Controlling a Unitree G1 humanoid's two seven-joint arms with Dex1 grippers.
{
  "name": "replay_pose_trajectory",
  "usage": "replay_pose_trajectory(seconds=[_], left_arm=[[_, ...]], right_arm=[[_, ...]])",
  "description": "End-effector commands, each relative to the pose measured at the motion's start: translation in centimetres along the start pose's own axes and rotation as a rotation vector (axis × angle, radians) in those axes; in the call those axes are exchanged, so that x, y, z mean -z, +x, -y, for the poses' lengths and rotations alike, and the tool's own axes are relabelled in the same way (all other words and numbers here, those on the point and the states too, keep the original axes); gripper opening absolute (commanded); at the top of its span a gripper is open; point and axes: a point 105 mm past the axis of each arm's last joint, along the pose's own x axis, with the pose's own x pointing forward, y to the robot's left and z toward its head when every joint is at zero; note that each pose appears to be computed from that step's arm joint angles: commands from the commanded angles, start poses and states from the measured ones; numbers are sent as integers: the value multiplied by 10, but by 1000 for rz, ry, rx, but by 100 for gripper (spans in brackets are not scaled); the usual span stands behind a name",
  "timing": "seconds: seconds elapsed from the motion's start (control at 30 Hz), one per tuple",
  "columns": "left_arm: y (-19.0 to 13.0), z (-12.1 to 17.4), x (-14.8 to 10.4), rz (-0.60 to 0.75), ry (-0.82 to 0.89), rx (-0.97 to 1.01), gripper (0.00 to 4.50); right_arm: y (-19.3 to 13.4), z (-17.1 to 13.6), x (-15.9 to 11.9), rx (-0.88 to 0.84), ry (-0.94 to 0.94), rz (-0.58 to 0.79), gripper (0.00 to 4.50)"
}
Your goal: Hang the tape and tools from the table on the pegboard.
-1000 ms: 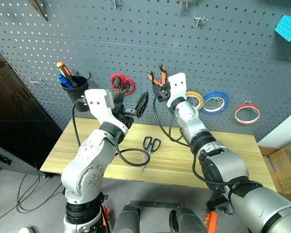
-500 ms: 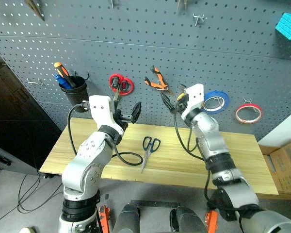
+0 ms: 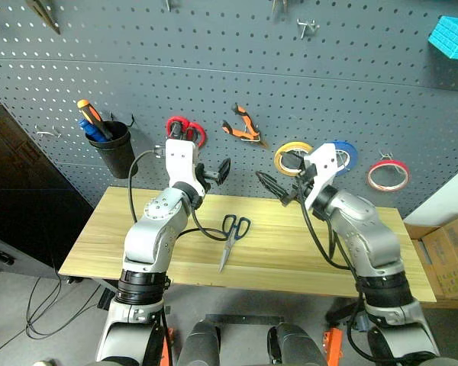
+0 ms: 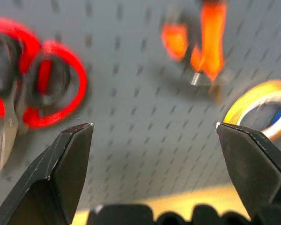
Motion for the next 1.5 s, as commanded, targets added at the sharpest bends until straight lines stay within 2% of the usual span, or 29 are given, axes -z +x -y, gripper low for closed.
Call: replay_pose_trajectory(seconds=[0.03, 0.17, 0.3, 0.53, 0.73, 1.07, 1.43, 1.5], left_arm=[[-1, -7, 24, -109, 9, -10, 450], [-12, -8, 67, -274, 23, 34, 450], [-29, -4, 99, -412, 56, 119, 450], [-54, -5, 133, -570, 91, 195, 450], [-69, -2, 157, -650, 81, 233, 450], [-65, 5, 163, -657, 110, 263, 450], [-42, 23, 137, -572, 127, 297, 450], [-41, 26, 143, -586, 136, 296, 450]], right_arm=[[-7, -21, -15, -127, -22, 15, 445], [-13, -39, -11, -243, -1, -24, 445], [-19, -54, -6, -338, 7, -59, 445], [-27, -78, 0, -473, -3, -99, 445], [-30, -87, 5, -530, -40, -111, 445], [-36, -98, 7, -596, -55, -124, 445], [-40, -87, 11, -623, -109, -178, 445], [-39, -82, 20, -598, -149, -212, 445]])
